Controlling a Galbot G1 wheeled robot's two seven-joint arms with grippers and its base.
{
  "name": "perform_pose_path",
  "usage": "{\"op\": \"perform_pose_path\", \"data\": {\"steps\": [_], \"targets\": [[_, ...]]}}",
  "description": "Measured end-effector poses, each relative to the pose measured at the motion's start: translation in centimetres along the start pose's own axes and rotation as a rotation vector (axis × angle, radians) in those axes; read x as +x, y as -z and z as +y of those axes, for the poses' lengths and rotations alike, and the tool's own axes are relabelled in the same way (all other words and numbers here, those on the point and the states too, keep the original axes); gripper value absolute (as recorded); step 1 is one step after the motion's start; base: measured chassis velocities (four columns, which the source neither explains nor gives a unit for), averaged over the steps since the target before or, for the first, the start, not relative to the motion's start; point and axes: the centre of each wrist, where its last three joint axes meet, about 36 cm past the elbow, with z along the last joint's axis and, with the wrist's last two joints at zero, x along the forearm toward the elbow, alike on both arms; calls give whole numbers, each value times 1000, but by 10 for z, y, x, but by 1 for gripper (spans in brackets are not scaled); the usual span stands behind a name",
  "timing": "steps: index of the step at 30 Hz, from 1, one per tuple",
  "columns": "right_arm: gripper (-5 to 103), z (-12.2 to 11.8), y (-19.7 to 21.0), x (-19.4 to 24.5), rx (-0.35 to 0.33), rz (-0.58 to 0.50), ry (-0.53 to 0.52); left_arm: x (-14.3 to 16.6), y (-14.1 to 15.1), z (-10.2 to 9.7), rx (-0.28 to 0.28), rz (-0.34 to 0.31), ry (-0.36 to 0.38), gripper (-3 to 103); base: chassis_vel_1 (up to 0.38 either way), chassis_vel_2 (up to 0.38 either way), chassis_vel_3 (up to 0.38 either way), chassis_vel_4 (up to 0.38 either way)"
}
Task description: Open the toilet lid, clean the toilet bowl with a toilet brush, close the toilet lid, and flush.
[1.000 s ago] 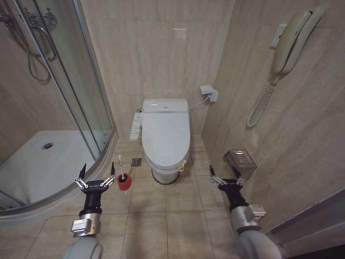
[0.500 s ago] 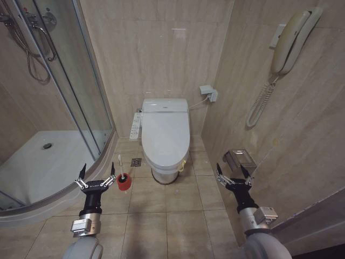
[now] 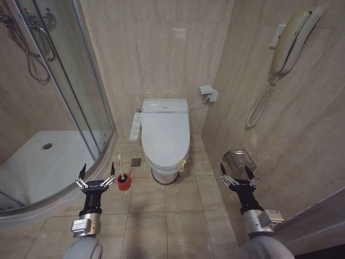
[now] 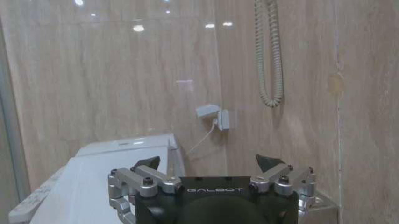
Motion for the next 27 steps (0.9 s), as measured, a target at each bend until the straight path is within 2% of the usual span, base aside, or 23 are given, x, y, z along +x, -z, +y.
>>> {"op": "perform_pose_path", "data": {"steps": [7,20,27], "targets": [[100,-5,1,0,-3,-5,-9,0,0,0,0,0,0,100,-99,73,96,-88],[100,-7,-2,-6,3,-16,-31,0,0,0,0,-1,0,100,-224,222,229,-225],[100,-8,-4,-5,10,-32,-32,0,0,0,0,0,0,100,-75,109,71,-54]]}}
